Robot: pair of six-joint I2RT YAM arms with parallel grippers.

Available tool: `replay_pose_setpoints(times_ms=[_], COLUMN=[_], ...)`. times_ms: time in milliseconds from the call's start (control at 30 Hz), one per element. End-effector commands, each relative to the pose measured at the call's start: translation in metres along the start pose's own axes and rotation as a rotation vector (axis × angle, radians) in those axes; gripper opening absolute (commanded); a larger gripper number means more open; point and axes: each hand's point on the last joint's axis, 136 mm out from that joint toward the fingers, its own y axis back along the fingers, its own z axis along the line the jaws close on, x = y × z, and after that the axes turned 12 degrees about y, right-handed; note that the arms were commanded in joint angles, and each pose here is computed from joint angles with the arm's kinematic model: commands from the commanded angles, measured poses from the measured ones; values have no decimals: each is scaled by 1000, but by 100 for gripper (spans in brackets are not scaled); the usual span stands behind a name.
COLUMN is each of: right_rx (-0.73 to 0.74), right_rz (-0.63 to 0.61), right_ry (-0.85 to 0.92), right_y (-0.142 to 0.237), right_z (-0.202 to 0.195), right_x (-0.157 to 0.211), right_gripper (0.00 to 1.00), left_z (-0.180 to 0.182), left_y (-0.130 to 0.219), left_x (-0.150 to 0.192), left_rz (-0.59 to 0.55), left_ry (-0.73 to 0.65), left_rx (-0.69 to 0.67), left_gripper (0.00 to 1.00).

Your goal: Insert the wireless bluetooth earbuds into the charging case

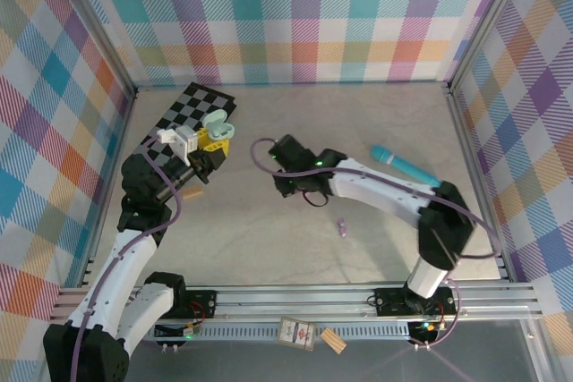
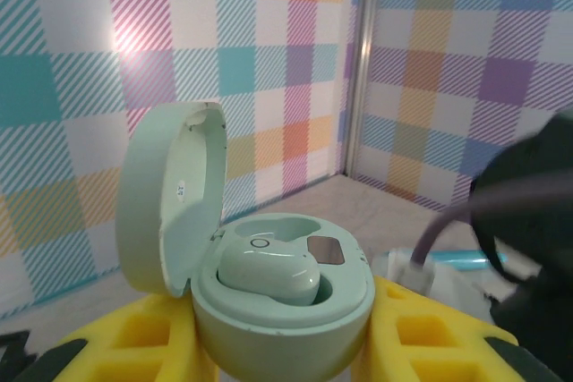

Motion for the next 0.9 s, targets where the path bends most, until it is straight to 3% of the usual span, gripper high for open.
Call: replay_pose_setpoints(times_ms=[0,333,533,867], right_rx=[-151,-451,-641,-808], right_rz=[-95,-322,-422,-466], right_ry=[-88,-200,-132,-75], right_y=[26,116,160,186], right_z=[4,-5,16,38], right_x=[-14,-55,-78,-95], right_gripper=[22,22,22,23], left_z=[-31,-58,-67,-73], left_y=[2,-4,-13,-20], left_x=[-30,-18,3,34], left_rz=[-98,-80,-23,80], left_ry=[-79,-78,-60,4], left_rx=[166,304,335,383], left_gripper=[32,32,32,32])
